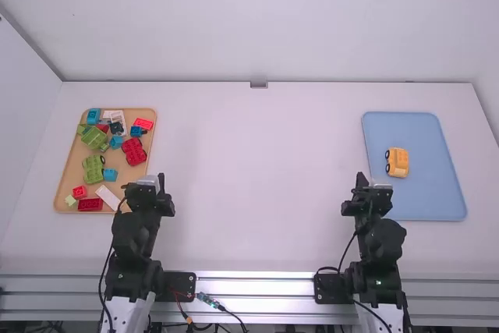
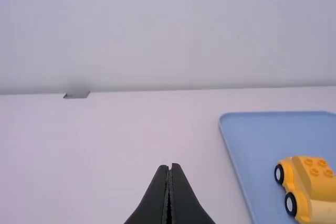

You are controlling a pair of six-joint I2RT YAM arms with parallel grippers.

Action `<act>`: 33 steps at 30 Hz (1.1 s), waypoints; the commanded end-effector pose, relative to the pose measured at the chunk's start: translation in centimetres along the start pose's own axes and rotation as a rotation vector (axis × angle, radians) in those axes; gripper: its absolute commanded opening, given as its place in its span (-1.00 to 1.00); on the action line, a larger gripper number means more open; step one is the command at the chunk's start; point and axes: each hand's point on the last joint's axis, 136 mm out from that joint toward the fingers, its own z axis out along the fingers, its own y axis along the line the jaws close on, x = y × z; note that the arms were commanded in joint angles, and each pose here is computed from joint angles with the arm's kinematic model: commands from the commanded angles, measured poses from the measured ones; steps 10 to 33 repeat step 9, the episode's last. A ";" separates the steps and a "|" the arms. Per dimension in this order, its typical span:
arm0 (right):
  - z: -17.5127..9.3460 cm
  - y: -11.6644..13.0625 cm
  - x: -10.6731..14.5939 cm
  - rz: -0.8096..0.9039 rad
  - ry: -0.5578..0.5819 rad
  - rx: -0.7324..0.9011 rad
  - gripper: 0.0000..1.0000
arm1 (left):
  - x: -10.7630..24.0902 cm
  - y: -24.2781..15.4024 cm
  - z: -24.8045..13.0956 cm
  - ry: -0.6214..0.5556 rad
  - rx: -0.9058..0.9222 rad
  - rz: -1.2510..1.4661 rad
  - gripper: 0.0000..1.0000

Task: Assemble lego blocks to make yellow taxi

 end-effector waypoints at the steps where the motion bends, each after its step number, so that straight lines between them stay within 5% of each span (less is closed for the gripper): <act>1: 0.0 0.0 0.4 0.003 0.010 0.003 -1.00 | -0.1 0.1 -0.1 -0.015 -0.004 0.000 -1.00; 33: 0.0 0.0 0.4 0.003 0.010 0.003 -1.00 | -0.5 0.1 -0.2 -0.031 -0.004 0.000 -1.00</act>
